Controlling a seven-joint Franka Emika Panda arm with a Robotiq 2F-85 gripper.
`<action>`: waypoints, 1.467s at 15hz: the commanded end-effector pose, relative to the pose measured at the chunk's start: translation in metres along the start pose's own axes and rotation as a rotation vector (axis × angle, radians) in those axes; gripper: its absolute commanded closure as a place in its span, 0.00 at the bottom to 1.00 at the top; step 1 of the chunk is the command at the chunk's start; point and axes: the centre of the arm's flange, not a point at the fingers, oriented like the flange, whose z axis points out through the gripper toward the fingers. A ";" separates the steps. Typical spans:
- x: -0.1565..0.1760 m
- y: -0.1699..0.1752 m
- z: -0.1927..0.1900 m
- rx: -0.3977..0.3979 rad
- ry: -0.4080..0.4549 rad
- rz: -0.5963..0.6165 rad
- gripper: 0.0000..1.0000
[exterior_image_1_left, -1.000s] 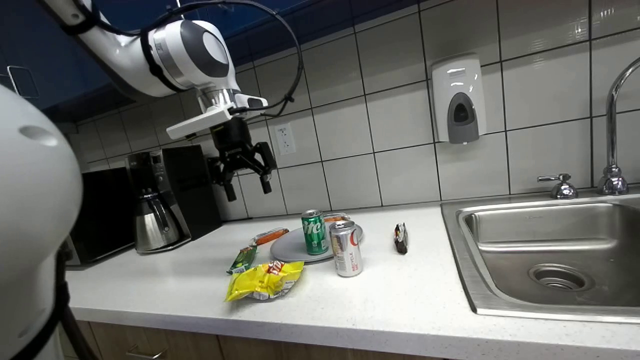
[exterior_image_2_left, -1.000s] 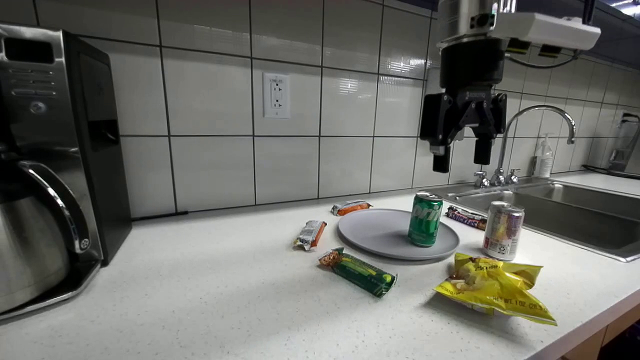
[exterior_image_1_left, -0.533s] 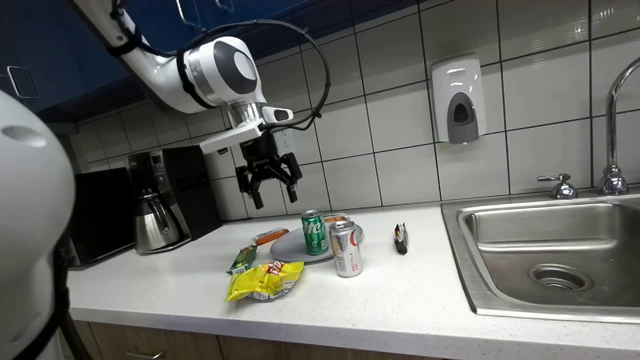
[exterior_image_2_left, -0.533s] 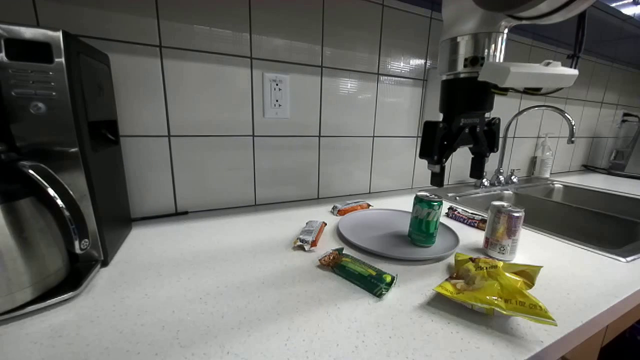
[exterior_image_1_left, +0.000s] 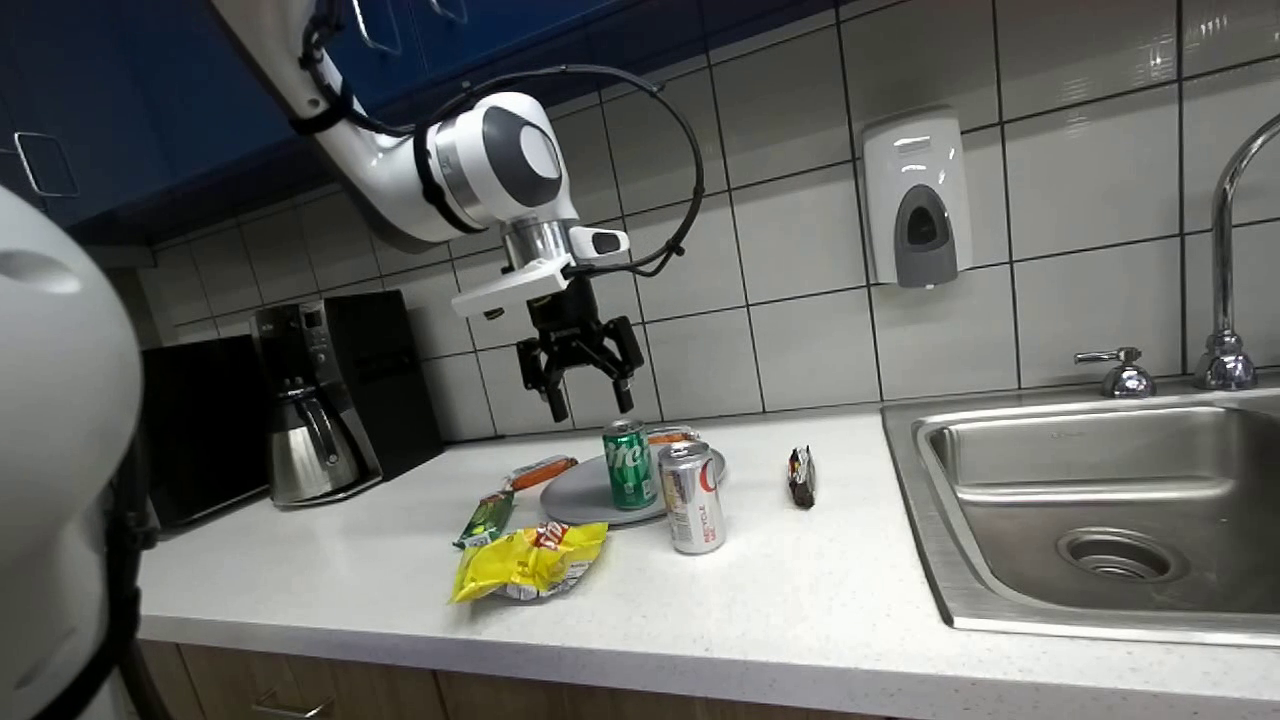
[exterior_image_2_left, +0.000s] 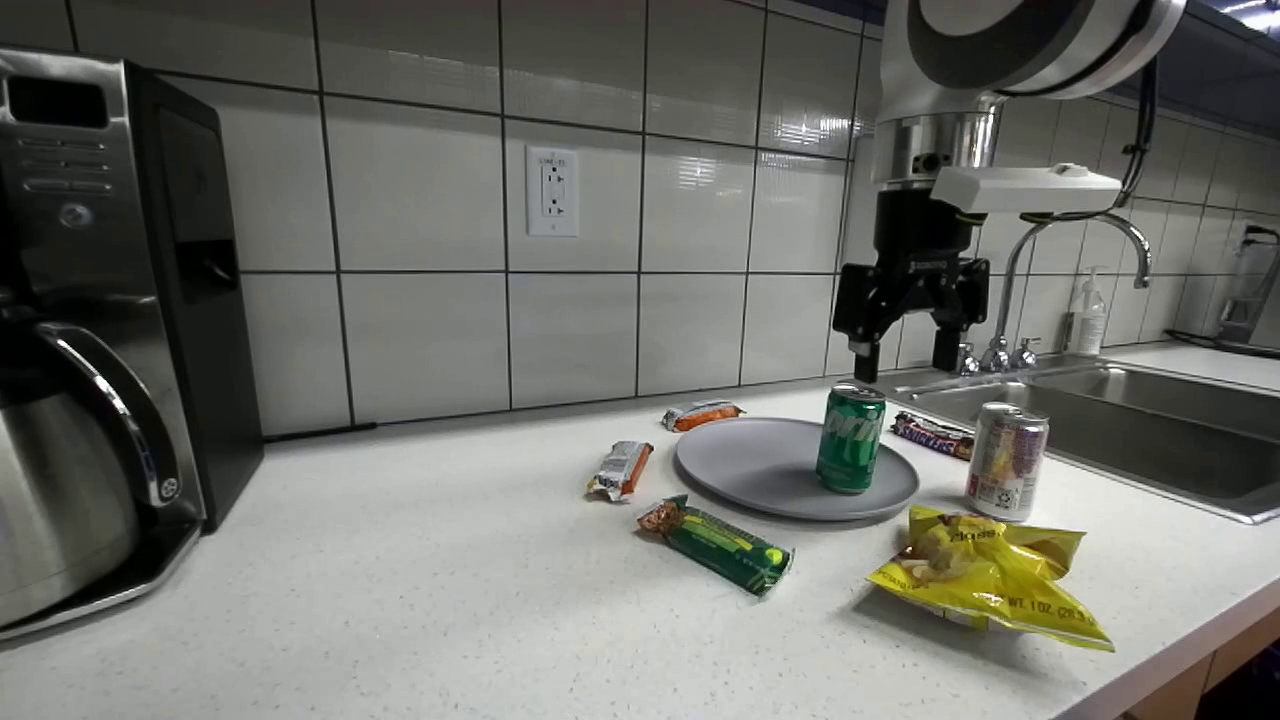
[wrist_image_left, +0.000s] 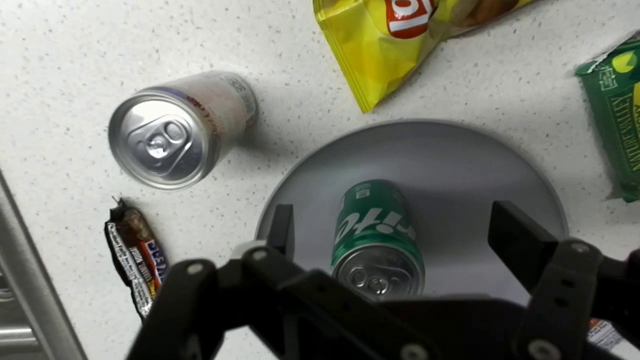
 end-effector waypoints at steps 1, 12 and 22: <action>0.002 0.001 0.000 0.000 0.001 0.003 0.00; 0.005 0.001 -0.001 0.001 0.004 0.006 0.00; 0.026 -0.005 0.047 0.009 0.017 -0.006 0.00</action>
